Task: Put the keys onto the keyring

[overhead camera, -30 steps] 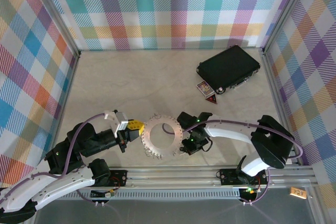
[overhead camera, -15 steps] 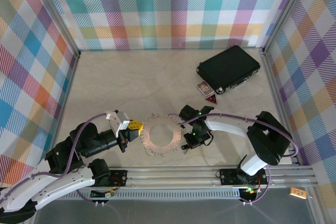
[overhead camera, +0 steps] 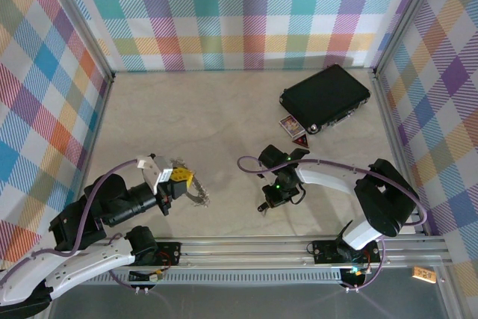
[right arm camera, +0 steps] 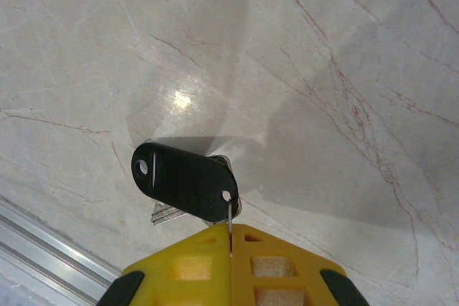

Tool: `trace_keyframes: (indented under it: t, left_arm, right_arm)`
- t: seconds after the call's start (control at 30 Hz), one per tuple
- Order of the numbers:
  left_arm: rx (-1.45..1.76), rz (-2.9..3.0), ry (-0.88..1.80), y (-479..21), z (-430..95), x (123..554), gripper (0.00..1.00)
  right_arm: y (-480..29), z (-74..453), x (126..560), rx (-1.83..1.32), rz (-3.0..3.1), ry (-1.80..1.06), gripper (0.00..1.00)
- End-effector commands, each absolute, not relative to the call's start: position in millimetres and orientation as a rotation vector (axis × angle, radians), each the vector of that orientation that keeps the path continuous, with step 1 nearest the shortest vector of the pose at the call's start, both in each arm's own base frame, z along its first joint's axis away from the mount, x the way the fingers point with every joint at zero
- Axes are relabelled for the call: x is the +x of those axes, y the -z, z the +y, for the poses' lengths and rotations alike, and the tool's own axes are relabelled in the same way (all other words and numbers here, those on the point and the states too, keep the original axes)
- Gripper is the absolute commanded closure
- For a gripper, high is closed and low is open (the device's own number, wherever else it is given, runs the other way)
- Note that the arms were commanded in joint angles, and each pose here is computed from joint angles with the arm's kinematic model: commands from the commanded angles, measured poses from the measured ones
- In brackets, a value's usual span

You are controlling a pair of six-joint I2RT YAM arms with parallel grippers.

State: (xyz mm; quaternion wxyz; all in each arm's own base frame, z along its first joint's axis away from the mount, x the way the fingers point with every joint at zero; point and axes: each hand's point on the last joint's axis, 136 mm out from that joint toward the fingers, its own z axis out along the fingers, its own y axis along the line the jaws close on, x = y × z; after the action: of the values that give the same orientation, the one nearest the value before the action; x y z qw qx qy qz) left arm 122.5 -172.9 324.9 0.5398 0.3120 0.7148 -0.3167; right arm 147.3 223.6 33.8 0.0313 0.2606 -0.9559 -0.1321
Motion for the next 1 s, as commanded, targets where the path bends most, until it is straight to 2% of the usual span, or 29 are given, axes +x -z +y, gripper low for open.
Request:
trace_keyframes:
  t: [0.0, 0.47, 0.97]
  left_arm:
    - [0.741, 1.685, 0.773, -327.9, -177.6, 122.5, 1.00]
    - [0.748, 1.731, 0.769, -298.8, -204.9, 139.2, 1.00]
    - [0.708, 1.673, 0.822, -299.3, -202.3, 135.4, 1.00]
  right_arm:
    - [-36.4, 222.0, 144.5, 0.821, -2.937, 0.431, 0.98]
    - [-37.2, 225.0, 138.7, 0.718, -2.948, 0.495, 0.95]
    - [-42.5, 202.9, 128.0, 0.606, -2.940, 0.257, 0.95]
